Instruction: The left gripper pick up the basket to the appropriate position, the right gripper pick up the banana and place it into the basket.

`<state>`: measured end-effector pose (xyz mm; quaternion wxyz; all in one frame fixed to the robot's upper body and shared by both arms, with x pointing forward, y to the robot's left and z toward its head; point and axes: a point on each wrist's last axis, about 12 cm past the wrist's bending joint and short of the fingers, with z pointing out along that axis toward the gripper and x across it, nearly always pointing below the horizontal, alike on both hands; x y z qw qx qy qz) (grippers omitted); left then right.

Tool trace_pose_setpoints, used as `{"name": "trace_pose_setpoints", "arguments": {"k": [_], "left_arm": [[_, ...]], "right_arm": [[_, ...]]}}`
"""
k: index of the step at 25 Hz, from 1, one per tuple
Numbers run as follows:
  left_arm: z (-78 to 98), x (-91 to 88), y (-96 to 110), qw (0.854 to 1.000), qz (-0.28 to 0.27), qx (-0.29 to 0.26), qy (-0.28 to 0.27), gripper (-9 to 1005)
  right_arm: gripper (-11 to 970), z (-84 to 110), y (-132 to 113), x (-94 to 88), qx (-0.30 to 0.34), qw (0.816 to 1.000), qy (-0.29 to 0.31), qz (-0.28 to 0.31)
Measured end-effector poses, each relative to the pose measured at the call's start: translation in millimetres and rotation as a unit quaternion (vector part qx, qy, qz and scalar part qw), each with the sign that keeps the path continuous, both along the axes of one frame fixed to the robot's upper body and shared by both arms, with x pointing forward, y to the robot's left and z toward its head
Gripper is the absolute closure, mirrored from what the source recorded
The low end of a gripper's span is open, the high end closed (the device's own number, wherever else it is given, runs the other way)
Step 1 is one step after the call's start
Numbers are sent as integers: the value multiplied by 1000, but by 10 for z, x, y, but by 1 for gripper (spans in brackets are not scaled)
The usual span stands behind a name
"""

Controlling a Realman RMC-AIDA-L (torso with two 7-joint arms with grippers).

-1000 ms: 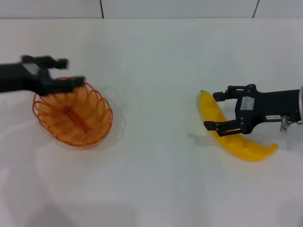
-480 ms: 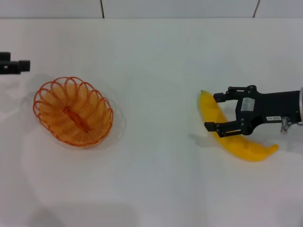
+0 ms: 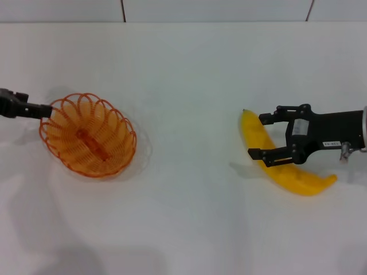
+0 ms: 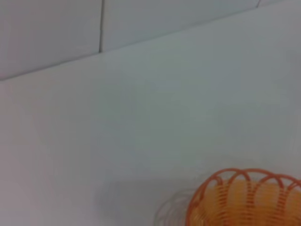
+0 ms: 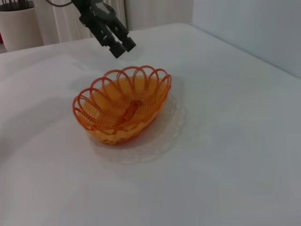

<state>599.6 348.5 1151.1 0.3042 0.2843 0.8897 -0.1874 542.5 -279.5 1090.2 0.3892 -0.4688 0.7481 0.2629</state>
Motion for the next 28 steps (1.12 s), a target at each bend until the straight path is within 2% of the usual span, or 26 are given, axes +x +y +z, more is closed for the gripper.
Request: {"name": "trace_pose_setpoints", "arguments": {"k": [11,28], "left_arm": [[-70,43,12,999,17,30,-8,211],[-262,154,-232,998,0,56,-5,212]], "right_arm": [[83,-3,-9,1,0,1000,0,-2],[82,1,13,24,-6,1000,9,-1]]}}
